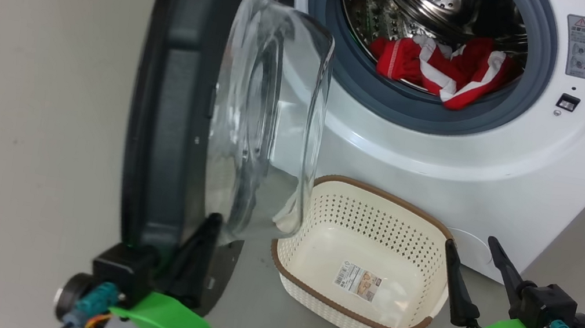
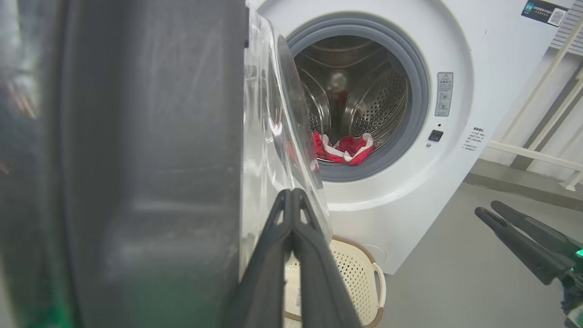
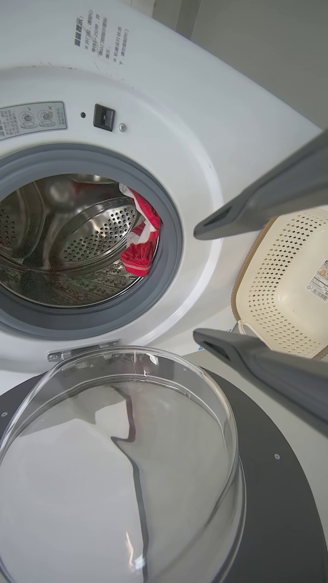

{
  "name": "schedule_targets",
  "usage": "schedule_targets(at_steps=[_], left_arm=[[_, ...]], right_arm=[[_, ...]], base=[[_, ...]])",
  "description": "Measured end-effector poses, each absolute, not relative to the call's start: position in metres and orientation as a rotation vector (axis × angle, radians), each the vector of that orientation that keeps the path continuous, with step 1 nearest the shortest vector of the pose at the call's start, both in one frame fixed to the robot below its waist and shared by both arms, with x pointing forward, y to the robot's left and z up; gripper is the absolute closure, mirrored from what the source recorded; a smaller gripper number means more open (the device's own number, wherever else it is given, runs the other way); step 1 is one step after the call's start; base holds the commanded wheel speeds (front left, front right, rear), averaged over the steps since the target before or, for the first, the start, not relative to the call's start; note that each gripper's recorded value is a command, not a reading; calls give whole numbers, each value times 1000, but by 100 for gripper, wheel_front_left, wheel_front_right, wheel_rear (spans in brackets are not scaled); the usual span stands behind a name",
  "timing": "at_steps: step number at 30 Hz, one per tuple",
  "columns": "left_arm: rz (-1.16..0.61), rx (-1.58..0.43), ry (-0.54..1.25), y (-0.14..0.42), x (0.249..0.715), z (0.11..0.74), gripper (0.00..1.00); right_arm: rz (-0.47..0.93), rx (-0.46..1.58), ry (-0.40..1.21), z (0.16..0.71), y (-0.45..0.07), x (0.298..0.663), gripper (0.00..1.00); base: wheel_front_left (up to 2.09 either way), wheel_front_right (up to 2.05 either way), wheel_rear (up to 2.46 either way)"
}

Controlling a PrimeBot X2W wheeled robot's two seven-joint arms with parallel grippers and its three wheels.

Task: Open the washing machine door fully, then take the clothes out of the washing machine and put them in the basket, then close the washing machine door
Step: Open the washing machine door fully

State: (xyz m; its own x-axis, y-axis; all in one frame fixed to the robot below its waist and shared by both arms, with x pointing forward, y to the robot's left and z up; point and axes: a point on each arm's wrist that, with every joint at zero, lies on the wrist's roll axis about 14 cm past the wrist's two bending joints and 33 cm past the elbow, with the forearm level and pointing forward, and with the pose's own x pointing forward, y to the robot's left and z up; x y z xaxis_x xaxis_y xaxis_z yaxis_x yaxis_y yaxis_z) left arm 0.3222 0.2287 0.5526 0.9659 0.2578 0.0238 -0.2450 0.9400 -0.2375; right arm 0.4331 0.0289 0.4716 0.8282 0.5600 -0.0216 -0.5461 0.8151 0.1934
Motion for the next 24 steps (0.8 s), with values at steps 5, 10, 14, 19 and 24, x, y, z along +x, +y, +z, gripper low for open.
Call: schedule_targets(at_steps=[5, 10, 14, 19, 24], left_arm=[[363, -222, -46, 261, 309, 548, 100], [476, -235, -47, 298, 294, 544, 100], [541, -245, -37, 318, 285, 537, 100], [600, -267, -13, 337, 279, 527, 100], [677, -267, -17, 365, 275, 521, 100]], right_arm=[[604, 179, 84, 470, 34, 433, 0], [616, 180, 95, 466, 39, 433, 0], [624, 179, 100, 464, 41, 432, 0], [624, 175, 110, 459, 39, 432, 0], [617, 163, 129, 449, 33, 436, 0]], base=[[0, 0, 0], [0, 0, 0], [0, 0, 0], [0, 0, 0], [0, 0, 0]])
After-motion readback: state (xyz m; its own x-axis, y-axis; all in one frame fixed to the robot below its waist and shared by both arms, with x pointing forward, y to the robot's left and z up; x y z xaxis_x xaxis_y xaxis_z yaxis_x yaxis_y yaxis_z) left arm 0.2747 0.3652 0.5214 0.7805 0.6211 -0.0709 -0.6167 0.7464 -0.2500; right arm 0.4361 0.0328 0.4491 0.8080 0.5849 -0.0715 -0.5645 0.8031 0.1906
